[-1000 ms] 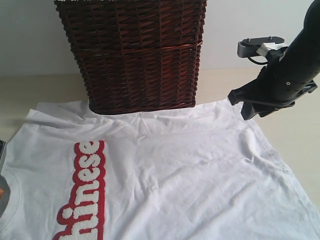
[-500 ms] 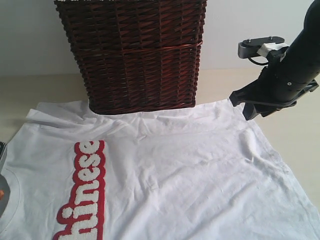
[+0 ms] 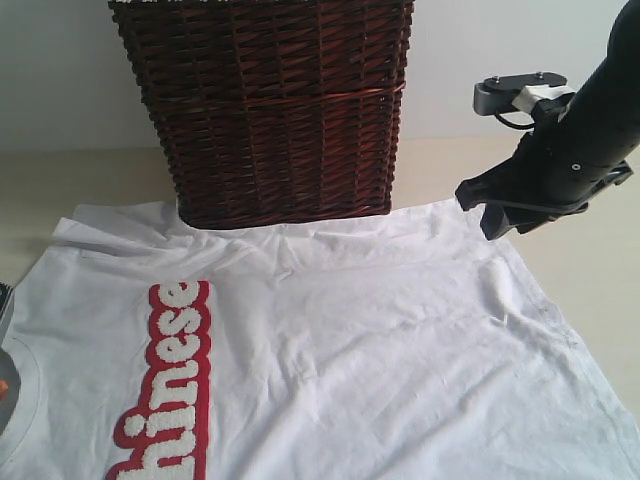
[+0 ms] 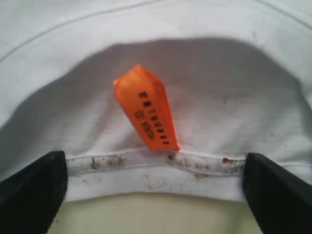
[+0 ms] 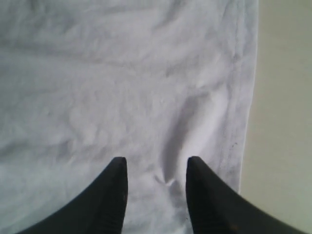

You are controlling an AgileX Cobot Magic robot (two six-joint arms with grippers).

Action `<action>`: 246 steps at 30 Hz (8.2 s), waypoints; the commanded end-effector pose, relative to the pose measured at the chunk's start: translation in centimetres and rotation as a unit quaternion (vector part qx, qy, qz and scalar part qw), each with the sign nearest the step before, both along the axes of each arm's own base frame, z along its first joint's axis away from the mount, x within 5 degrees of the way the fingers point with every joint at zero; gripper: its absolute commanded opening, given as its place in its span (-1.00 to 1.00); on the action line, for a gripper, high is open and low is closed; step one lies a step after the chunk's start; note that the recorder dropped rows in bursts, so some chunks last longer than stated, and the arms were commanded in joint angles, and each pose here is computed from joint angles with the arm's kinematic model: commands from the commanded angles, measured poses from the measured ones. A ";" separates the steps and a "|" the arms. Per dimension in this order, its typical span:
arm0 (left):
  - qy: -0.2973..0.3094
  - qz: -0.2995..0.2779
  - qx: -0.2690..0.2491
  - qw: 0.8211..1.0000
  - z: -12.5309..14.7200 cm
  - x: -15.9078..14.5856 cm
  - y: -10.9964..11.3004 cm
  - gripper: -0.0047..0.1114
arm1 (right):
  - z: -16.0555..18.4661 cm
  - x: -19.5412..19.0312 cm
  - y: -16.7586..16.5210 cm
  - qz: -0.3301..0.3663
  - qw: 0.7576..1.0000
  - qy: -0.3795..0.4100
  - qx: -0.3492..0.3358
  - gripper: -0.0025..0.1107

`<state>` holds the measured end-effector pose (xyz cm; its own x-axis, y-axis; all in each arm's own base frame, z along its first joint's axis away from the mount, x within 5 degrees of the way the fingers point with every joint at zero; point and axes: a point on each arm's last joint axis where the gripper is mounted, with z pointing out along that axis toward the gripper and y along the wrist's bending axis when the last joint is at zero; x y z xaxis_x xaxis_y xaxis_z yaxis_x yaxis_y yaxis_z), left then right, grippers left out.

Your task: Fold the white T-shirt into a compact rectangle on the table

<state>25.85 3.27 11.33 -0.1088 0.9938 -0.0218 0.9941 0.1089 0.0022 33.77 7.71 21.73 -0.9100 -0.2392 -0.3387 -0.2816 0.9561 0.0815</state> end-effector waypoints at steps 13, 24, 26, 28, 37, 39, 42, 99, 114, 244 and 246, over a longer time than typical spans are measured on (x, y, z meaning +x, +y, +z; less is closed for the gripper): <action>-0.030 -0.029 0.022 0.999 -0.7 0.6 0.6 0.69 | 0.1 -0.1 -0.2 0.089 0.995 -0.015 -0.043 0.43; -0.030 -0.029 0.022 0.999 -0.7 0.6 0.6 0.69 | -0.3 -1.4 -0.9 0.247 0.962 0.041 -0.109 0.43; -0.030 -0.029 0.022 0.999 -0.7 0.6 0.6 0.69 | -0.4 -1.6 -1.0 0.285 0.949 0.052 -0.119 0.43; -0.030 -0.029 0.022 0.999 -0.7 0.6 0.6 0.69 | -0.5 -1.9 -1.2 0.312 0.939 0.068 -0.128 0.48; -0.031 -0.029 0.022 0.999 -0.7 0.6 0.6 0.69 | -2.8 -3.0 -1.8 0.419 0.888 0.101 -0.158 0.90; -0.031 -0.029 0.022 0.999 -0.7 0.6 0.6 0.69 | -3.6 -3.2 -2.3 0.446 0.869 0.115 -0.183 0.90; -0.031 -0.029 0.022 0.999 -0.7 0.6 0.6 0.69 | -4.4 -3.1 -2.6 0.460 0.859 0.106 -0.201 0.90; -0.031 -0.029 0.022 0.999 -0.7 0.6 0.6 0.69 | -11.1 3.3 -3.8 0.583 0.785 0.111 -0.176 0.90; -0.031 -0.029 0.022 0.999 -0.7 0.6 0.6 0.69 | -11.1 3.2 -3.7 0.580 0.788 0.114 -0.174 0.90; -0.091 -0.026 0.035 0.995 -0.5 1.6 0.7 -0.92 | -13.3 3.5 -4.3 0.529 0.814 0.141 -0.195 -0.96; -0.123 -0.021 0.033 0.992 1.1 2.3 0.4 -0.92 | -12.9 3.7 -4.8 0.524 0.809 0.147 -0.223 -0.96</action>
